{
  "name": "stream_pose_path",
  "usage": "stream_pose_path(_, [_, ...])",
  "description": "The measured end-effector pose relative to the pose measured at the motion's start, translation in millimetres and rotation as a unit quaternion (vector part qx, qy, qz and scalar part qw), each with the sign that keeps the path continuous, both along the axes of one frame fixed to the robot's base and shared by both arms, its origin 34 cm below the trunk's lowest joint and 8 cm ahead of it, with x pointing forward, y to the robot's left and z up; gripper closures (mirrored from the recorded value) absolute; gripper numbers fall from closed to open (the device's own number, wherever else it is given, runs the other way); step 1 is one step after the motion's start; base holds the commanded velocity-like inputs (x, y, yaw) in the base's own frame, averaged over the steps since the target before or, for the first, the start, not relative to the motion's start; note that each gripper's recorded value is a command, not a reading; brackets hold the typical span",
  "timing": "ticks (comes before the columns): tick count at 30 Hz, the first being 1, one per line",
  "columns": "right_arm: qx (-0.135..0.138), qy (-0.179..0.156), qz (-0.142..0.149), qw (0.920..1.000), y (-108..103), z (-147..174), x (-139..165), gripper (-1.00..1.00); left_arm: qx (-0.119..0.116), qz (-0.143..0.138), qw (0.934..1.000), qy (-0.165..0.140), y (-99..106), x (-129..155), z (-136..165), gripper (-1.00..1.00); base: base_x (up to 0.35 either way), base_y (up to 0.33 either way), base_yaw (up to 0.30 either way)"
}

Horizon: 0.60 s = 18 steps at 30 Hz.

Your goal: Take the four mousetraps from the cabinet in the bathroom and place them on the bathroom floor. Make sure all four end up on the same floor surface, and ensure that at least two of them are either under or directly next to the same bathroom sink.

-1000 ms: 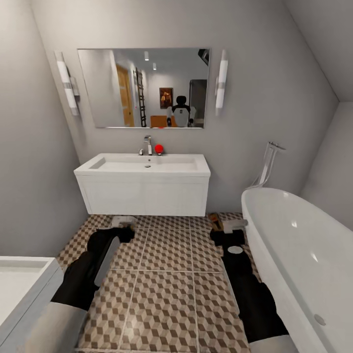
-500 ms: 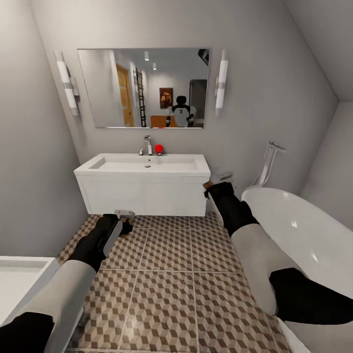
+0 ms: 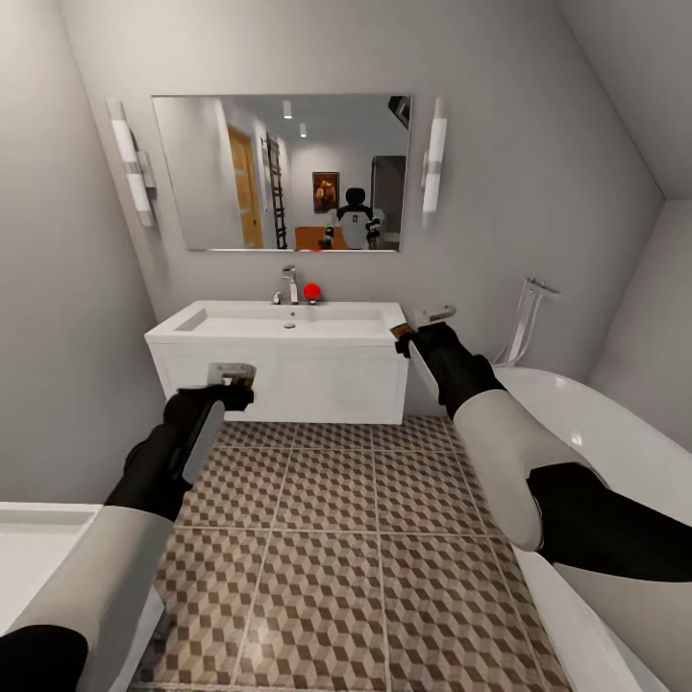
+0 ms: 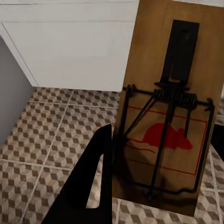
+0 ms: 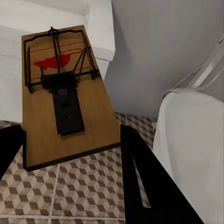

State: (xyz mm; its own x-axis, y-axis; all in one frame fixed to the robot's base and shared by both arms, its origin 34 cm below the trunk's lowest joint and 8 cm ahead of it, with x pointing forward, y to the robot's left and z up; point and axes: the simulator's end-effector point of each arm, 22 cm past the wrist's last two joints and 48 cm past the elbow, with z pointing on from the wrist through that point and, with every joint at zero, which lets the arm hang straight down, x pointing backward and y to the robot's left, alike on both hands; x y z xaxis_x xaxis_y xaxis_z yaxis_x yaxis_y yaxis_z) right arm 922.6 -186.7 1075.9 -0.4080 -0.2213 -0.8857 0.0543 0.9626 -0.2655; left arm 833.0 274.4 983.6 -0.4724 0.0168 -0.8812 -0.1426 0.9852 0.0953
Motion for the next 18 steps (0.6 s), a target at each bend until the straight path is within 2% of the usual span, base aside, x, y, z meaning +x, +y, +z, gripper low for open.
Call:
stream_pose_path(6, [0.003,-0.004,0.003,1.0000,1.6,3.8,0.5,1.00,-0.001,0.012,0.9999,0.001,12.0,-0.5,-0.6,1.00,0.000,0.000,0.000])
stream_pose_path(11, [0.005,-0.005,0.005,1.0000,2.8,4.8,0.7,1.00,-0.036,0.048,0.9982,0.000,42.7,-3.0,-1.6,1.00,0.000,0.000,0.000])
stream_pose_path(14, [0.005,-0.005,0.005,1.0000,2.9,5.1,0.8,1.00,-0.048,0.058,0.9972,0.001,51.2,-4.1,-4.3,1.00,0.000,0.000,0.000])
stream_pose_path(18, [0.005,-0.005,0.006,1.0000,3.0,-1.5,0.6,1.00,-0.052,0.060,0.9968,0.003,52.6,-4.7,-13.0,1.00,0.000,0.000,0.000])
